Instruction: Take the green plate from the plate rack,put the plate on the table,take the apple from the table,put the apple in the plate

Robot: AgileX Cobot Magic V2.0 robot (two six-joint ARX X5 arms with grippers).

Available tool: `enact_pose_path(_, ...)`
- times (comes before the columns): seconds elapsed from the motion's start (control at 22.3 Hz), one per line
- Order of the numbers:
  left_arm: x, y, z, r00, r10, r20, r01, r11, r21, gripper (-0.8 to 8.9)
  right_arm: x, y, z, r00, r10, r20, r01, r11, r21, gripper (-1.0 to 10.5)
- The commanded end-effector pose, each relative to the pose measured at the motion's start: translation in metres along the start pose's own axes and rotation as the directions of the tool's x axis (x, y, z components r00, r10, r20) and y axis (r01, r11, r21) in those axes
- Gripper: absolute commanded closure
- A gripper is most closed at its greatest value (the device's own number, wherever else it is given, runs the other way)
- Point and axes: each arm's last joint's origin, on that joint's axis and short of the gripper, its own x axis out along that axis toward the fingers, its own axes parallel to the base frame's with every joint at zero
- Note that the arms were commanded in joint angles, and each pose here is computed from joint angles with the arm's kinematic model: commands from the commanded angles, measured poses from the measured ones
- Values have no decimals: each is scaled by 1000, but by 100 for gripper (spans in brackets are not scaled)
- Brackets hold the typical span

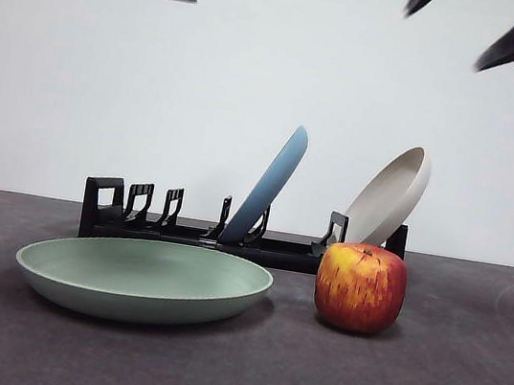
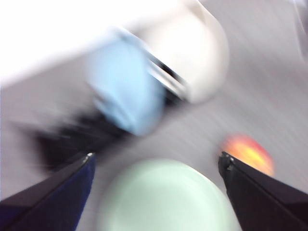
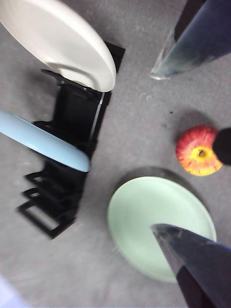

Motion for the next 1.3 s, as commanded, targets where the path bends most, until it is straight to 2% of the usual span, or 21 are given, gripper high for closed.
enact_pose_path(0.04,-38,22,2,990,106,96,-100,993,-68,381,28,7,-2,995,-26,-95,19,997,-70,437)
enact_pose_path(0.18,-80,42,-1,949,254,189,-230,963,-141,381,67,12,-11,978,-32,-204,13,995,-94,437)
enact_pose_path(0.27,-112,53,-7,902,353,250,-315,932,-181,381,101,15,-23,952,-47,-301,15,994,-107,438)
enact_pose_path(0.36,-133,59,-14,870,408,275,-359,909,-212,381,130,15,-36,924,-61,-379,17,993,-118,438)
enact_pose_path(0.49,-143,62,-25,857,461,231,-425,885,-190,381,162,12,-56,874,-64,-482,11,994,-111,439)
enact_pose_path(0.63,-141,62,-34,872,463,158,-443,885,-145,381,179,8,-71,829,-67,-556,11,995,-103,442)
enact_pose_path(0.72,-141,62,-35,875,462,142,-442,884,-149,381,182,8,-74,815,-68,-575,18,996,-92,458)
enact_pose_path(0.76,-141,62,-35,875,462,141,-443,884,-148,381,182,8,-75,815,-67,-575,26,996,-80,533)
enact_pose_path(0.9,-141,62,-35,876,462,142,-443,884,-148,381,180,8,-77,799,-64,-598,31,997,-66,967)
enact_pose_path(0.99,-141,62,-35,876,461,142,-442,885,-147,381,179,8,-78,789,-66,-611,32,997,-66,957)
enact_pose_path(1.12,-141,62,-35,877,460,142,-441,885,-147,381,175,10,-71,806,-61,-589,30,998,-62,957)
enact_pose_path(1.21,-141,62,-35,878,457,142,-438,887,-147,381,167,21,-53,844,-46,-534,15,998,-61,957)
enact_pose_path(1.3,-141,62,-35,879,456,142,-437,887,-146,381,159,41,-27,886,19,-463,-59,996,-71,958)
